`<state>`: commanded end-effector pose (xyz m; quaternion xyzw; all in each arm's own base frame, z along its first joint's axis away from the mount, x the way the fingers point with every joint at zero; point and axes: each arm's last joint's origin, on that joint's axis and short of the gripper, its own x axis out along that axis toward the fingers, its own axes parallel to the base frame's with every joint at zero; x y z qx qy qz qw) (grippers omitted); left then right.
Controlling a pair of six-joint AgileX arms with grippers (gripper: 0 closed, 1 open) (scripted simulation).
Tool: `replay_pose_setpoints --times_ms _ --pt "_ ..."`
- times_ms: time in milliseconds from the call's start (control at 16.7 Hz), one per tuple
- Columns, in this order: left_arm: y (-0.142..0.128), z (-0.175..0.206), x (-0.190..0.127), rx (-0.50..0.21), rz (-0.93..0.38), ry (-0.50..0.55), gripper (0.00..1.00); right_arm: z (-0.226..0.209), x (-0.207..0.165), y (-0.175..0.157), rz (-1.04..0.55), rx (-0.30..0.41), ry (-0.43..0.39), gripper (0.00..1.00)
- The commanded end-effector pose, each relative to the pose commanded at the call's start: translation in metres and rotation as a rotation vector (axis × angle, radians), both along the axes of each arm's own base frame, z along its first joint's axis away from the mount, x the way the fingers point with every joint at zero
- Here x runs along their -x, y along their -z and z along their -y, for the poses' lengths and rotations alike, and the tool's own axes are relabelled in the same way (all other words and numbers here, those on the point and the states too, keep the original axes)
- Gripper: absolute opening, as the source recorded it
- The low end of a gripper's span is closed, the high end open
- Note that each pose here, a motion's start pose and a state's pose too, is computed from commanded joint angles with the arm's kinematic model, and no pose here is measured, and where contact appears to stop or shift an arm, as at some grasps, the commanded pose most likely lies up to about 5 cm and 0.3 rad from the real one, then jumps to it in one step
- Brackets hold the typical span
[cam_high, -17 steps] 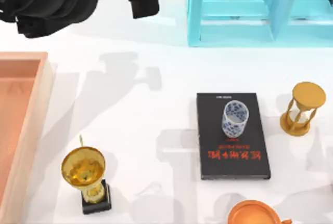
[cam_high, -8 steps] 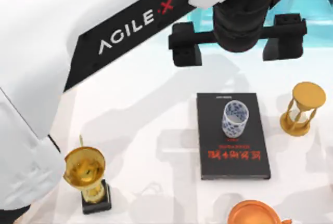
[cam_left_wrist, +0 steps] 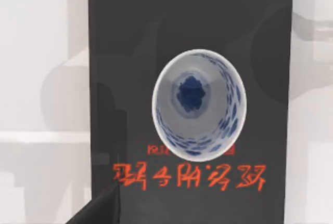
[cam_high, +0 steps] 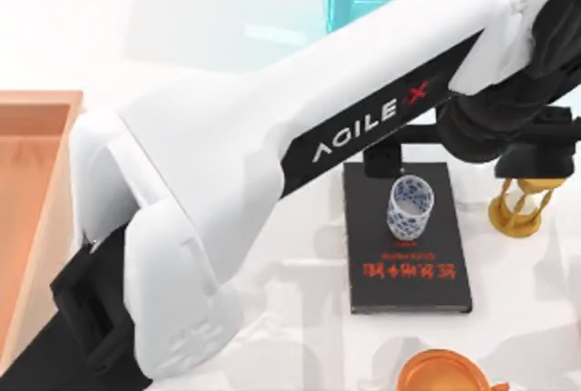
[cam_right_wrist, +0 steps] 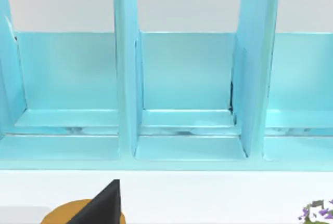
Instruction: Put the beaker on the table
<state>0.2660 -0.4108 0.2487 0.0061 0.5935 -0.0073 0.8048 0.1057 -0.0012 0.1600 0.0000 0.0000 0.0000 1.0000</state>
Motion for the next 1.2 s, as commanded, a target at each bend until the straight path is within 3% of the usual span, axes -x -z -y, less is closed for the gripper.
replay_pose_setpoints --times_ms 420,780,1080,1200 --pt "0.009 -0.003 -0.012 0.002 -0.002 0.0 1.0 0.0 0.0 0.0 0.0 0.0 0.0 1.0" --pt "0.048 -0.01 -0.038 0.002 -0.001 0.004 1.0 0.0 0.0 0.0 0.0 0.0 0.0 1.0" --pt "0.091 -0.001 -0.031 0.001 0.0 0.003 1.0 0.0 0.0 0.0 0.0 0.0 0.0 1.0" --pt "0.096 0.0 -0.03 0.0 0.0 0.0 1.0 0.0 0.0 0.0 0.0 0.0 0.0 1.0"
